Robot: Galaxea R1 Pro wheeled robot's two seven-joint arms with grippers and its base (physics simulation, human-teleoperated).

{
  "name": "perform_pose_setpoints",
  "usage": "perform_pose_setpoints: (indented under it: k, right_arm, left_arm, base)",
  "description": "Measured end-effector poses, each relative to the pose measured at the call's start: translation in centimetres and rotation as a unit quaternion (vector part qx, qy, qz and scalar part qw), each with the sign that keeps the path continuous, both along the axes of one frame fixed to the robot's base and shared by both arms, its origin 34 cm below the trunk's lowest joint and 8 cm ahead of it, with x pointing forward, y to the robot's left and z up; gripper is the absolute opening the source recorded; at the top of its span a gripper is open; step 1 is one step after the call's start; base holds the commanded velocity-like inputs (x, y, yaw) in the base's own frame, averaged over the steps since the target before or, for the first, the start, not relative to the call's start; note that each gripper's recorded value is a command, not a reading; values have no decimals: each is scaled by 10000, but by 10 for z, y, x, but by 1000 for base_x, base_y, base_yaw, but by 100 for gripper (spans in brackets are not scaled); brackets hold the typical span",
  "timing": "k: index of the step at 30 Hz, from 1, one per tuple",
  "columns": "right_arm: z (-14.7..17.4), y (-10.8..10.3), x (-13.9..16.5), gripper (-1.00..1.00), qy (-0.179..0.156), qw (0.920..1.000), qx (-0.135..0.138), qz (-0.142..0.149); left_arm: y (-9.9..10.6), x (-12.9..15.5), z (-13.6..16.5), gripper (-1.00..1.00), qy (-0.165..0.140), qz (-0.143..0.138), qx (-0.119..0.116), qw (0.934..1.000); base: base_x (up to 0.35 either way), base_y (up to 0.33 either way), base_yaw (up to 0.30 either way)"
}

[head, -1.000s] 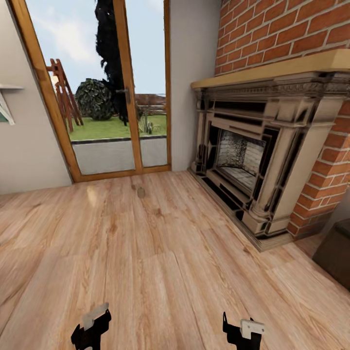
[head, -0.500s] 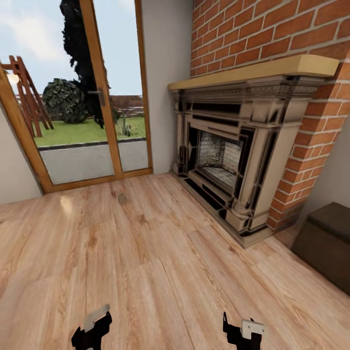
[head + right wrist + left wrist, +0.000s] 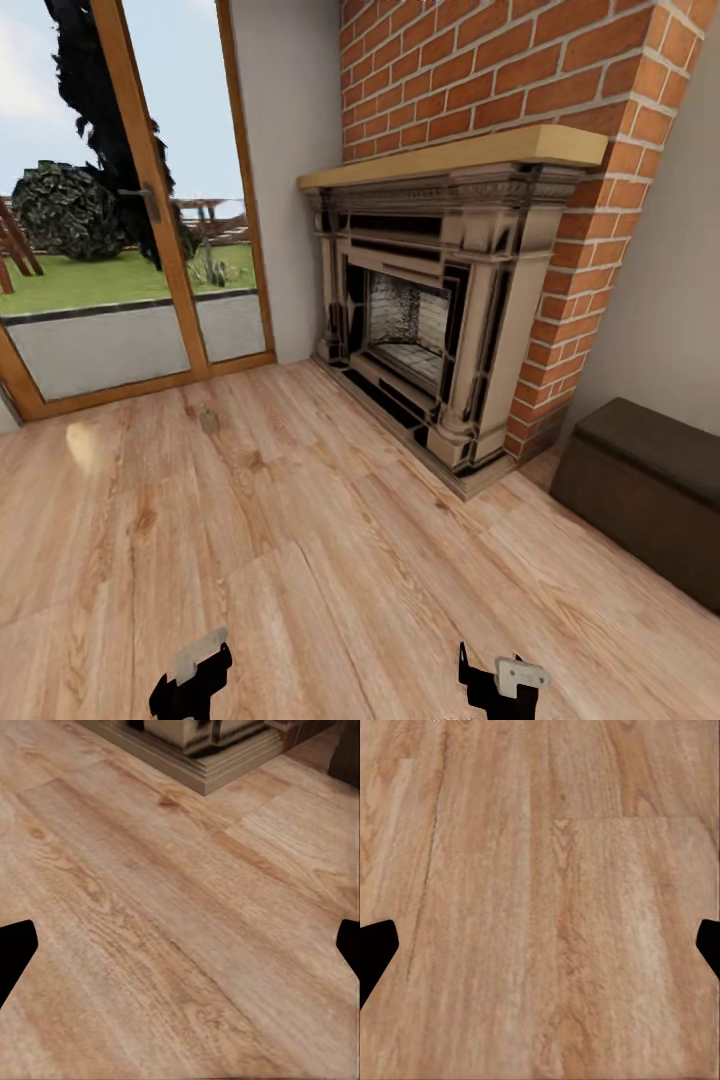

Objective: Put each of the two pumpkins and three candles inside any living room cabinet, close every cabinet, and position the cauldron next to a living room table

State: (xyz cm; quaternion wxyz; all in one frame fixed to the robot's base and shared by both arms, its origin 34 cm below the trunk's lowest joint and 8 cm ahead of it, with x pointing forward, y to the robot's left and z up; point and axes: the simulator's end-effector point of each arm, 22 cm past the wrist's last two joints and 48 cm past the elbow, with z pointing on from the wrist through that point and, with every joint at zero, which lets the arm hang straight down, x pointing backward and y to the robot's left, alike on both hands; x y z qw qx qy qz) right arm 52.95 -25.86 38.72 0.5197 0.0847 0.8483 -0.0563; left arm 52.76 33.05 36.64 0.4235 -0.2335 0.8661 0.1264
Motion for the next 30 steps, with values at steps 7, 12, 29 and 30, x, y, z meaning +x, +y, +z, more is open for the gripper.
perform_pose_setpoints:
  k: [7,12,29,30]
  right_arm:
    - [2,0,1,100,-24,10000,0,8]
    - [4,0,2,100,-45,10000,-3,3]
    - [9,-2,5,100,-122,9999,-3,-32]
    - [9,-2,5,100,-122,9999,-3,-34]
  left_arm:
    - [0,1,1,100,-14,-7,1,10000]
    - [-3,3,3,100,-57,-67,-39,10000]
    - [-1,4,6,100,-90,-86,-20,9999]
    - [-1,4,6,100,-90,-86,-19,9999]
  base:
    - [0,0,-262]
    - [124,98,-262]
    - [75,56,-262]
    - [1,0,-262]
